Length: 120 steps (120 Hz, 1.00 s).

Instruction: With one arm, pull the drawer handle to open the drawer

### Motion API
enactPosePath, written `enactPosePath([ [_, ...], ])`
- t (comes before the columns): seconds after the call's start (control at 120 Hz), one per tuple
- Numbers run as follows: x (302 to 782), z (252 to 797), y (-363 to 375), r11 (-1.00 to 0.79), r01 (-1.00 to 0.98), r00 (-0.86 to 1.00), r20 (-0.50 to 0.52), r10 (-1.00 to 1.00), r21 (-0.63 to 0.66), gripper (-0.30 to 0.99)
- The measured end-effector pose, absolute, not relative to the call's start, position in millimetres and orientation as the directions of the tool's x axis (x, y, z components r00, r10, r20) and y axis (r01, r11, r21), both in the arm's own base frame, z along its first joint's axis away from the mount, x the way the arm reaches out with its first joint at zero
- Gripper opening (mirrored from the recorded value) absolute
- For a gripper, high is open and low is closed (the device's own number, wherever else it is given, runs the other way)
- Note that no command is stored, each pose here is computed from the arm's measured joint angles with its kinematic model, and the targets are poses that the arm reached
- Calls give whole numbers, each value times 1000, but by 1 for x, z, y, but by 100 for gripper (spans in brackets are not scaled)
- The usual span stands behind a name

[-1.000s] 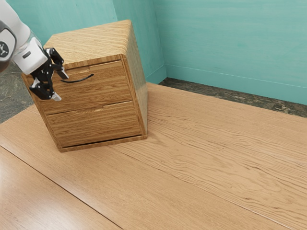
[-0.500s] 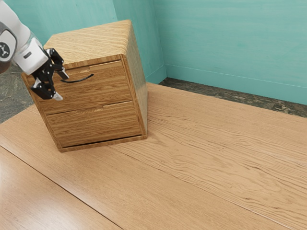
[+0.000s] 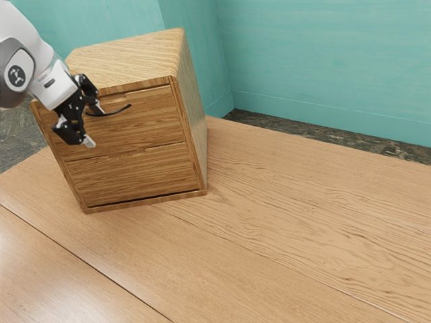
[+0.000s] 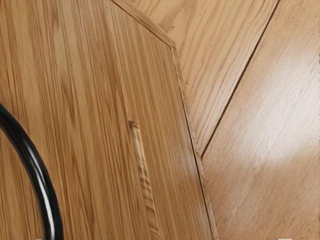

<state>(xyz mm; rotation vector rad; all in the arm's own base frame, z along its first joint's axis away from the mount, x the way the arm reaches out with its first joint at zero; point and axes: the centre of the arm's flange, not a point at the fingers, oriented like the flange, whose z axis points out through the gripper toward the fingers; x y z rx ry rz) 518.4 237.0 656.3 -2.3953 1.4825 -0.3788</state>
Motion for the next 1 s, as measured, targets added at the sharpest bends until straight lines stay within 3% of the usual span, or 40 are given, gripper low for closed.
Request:
enactPosePath([
  [0.45, 520, 658, 229, -414, -825, 423, 65, -904, -386, 54],
  [0.592, 518, 653, 228, -414, -828, 423, 65, -904, -377, 59],
  [1.0, 507, 655, 222, -415, -828, 425, 61, -903, -378, 56],
])
